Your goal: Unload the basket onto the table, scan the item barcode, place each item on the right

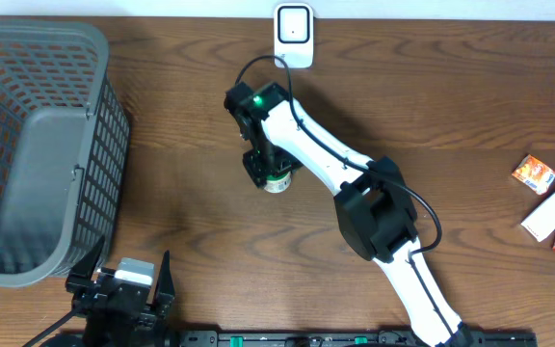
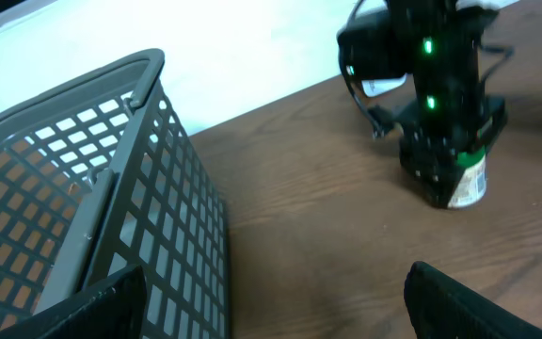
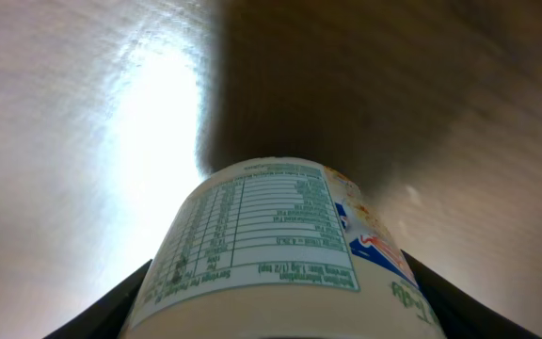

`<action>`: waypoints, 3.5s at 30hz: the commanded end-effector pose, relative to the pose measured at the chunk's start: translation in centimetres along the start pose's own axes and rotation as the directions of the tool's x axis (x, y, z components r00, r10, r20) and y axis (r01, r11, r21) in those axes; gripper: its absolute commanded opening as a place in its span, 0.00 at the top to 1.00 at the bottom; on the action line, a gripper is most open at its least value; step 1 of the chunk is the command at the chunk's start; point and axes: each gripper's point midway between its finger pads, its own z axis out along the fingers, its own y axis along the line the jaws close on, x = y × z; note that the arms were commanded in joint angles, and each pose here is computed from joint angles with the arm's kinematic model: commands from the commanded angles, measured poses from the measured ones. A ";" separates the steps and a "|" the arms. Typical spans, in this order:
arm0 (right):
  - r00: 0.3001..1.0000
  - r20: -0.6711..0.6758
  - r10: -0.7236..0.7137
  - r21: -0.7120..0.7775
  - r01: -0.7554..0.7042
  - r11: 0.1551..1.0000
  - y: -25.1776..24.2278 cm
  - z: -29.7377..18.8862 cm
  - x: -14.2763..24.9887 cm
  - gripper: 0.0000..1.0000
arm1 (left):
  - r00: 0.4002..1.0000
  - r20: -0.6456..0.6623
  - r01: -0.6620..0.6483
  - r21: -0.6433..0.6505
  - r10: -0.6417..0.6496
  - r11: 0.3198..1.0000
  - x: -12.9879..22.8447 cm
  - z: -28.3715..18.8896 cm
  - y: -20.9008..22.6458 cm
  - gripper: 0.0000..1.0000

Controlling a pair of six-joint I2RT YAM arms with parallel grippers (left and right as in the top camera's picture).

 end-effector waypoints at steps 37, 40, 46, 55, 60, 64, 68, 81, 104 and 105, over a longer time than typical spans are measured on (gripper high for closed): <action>0.824 0.239 0.513 -0.209 -0.473 0.856 -8.3 -11.5 -5.8 0.46 | 0.997 -0.072 0.014 0.024 -0.012 1.000 1.8 -0.3 -0.7 0.13; 0.778 0.409 0.477 -0.192 -0.438 0.879 -10.4 -12.9 -9.2 0.44 | 0.997 -0.072 0.014 0.024 -0.012 1.000 1.8 -0.3 -0.7 0.13; 0.594 0.709 0.381 -0.120 -0.431 0.894 -14.0 -17.6 -14.9 0.43 | 0.997 -0.072 0.014 0.024 -0.012 1.000 1.8 -0.3 -0.7 0.13; 0.352 0.912 0.211 -0.079 -0.352 0.933 -15.0 -21.6 -21.7 0.46 | 0.997 -0.072 0.014 0.024 -0.012 1.000 1.8 -0.3 -0.7 0.13; 0.273 0.952 0.137 -0.024 -0.379 0.925 -16.4 -19.3 -25.0 0.44 | 0.997 -0.072 0.014 0.024 -0.012 1.000 1.8 -0.3 -0.7 0.13; 0.226 0.967 0.121 -0.014 -0.426 0.905 -17.6 -17.8 -26.2 0.44 | 0.997 -0.072 0.014 0.024 -0.012 1.000 1.8 -0.3 -0.7 0.13; 0.205 0.974 0.094 0.003 -0.428 0.904 -18.0 -17.3 -26.9 0.46 | 0.997 -0.072 0.014 0.024 -0.012 1.000 1.8 -0.3 -0.7 0.13; 0.204 0.975 0.085 0.018 -0.456 0.890 -20.4 -17.3 -26.7 0.49 | 0.997 -0.072 0.014 0.024 -0.012 1.000 1.8 -0.3 -0.7 0.13; 0.448 0.760 0.471 0.064 -0.772 0.632 -33.5 -24.9 -2.9 0.44 | 0.997 -0.072 0.014 0.024 -0.012 1.000 1.8 -0.3 -0.7 0.13; 0.448 0.735 0.509 0.060 -0.790 0.610 -34.8 -24.2 -1.6 0.44 | 0.997 -0.072 0.014 0.024 -0.012 1.000 1.8 -0.3 -0.7 0.13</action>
